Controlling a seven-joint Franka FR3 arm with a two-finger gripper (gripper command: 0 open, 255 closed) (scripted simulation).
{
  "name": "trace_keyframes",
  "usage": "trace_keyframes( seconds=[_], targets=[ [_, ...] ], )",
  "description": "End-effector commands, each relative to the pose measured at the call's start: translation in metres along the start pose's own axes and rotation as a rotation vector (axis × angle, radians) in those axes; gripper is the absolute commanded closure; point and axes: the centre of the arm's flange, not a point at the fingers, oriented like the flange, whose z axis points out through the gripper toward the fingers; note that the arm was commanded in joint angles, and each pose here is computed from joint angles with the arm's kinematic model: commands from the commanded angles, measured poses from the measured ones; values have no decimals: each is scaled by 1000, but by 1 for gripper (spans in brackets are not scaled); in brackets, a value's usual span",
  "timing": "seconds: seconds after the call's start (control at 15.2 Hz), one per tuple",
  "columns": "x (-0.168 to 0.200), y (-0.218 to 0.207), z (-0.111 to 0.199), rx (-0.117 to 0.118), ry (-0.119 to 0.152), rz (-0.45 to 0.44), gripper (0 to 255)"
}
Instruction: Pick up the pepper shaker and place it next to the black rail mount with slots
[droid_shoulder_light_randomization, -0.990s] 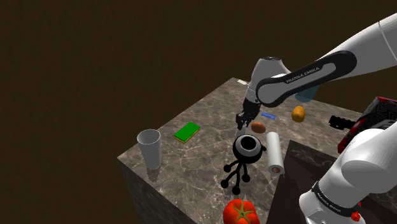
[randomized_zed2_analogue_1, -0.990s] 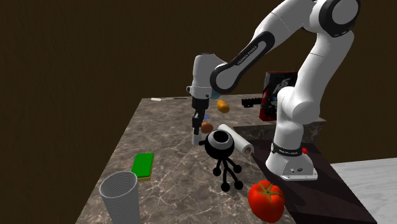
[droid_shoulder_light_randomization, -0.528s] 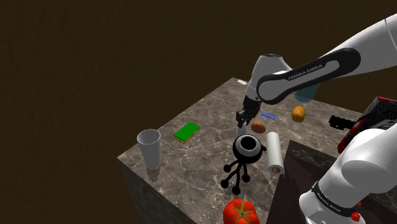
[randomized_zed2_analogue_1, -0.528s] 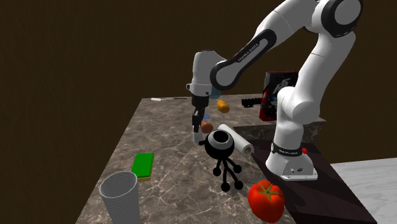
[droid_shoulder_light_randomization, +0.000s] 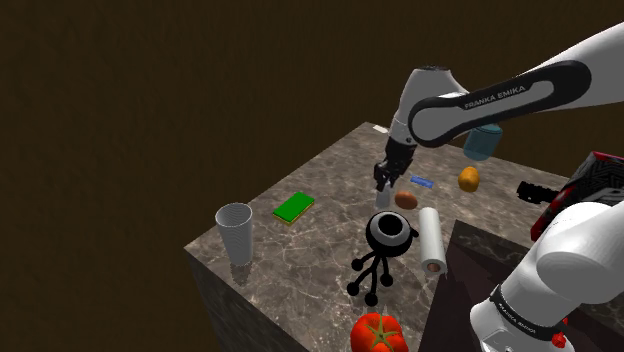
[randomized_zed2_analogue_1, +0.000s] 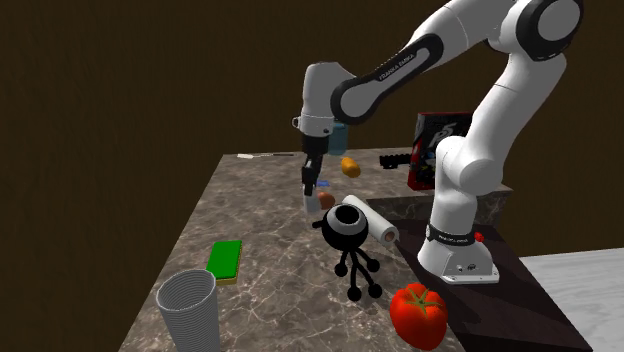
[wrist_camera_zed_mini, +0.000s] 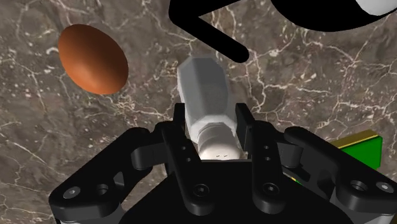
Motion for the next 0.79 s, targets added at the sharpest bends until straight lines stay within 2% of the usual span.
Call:
trace_keyframes(
  seconds=[0.0,0.73],
  targets=[
    [1,0,-11,0,0,0,255],
    [6,-3,-69,0,0,0,255]
  ],
)
